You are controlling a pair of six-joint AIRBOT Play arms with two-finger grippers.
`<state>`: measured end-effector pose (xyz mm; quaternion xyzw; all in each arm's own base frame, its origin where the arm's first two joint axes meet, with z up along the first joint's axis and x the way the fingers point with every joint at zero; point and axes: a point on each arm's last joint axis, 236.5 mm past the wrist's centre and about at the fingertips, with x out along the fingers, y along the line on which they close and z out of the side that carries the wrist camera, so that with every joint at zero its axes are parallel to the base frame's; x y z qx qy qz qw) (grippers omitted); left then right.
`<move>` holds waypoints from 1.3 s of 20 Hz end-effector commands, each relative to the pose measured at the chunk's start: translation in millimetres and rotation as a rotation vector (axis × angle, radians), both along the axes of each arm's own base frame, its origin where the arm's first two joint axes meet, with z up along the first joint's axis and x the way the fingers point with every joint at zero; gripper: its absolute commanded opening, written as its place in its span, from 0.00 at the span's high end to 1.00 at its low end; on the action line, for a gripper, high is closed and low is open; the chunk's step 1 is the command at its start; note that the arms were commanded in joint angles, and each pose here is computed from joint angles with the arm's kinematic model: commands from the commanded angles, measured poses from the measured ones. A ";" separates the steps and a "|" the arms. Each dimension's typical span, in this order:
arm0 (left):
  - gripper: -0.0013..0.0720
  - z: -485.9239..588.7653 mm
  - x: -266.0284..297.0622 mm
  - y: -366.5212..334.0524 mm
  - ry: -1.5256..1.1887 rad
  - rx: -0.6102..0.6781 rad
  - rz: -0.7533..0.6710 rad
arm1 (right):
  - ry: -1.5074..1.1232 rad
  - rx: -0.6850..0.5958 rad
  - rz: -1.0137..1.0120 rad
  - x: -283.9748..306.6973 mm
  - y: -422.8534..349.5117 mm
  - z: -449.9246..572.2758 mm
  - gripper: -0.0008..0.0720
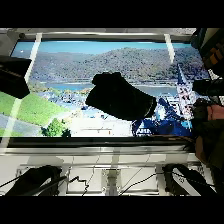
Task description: Fold the clothes and pants, and hang the long-sleeved shirts on hangers.
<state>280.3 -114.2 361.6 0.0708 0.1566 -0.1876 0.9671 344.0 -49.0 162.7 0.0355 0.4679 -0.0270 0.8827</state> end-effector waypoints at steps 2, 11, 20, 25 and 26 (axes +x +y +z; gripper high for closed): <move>0.97 -0.5 0.4 -0.2 0.001 0.001 0.000 | 0.001 0.001 0.000 0.0 0.3 -0.5 0.94; 0.97 -0.5 0.4 -0.2 0.001 0.001 0.000 | 0.001 0.001 0.000 0.0 0.3 -0.5 0.94; 0.97 11.3 14.2 -7.2 -0.057 -0.022 -0.004 | -0.003 0.016 0.005 0.9 3.9 0.1 0.94; 0.97 -67.7 22.7 -2.1 0.137 0.071 0.027 | 0.043 0.069 0.077 -8.6 23.7 -5.3 0.94; 0.97 -94.9 23.7 5.9 0.198 0.056 0.070 | 0.073 0.054 0.115 -15.3 25.5 -8.8 0.94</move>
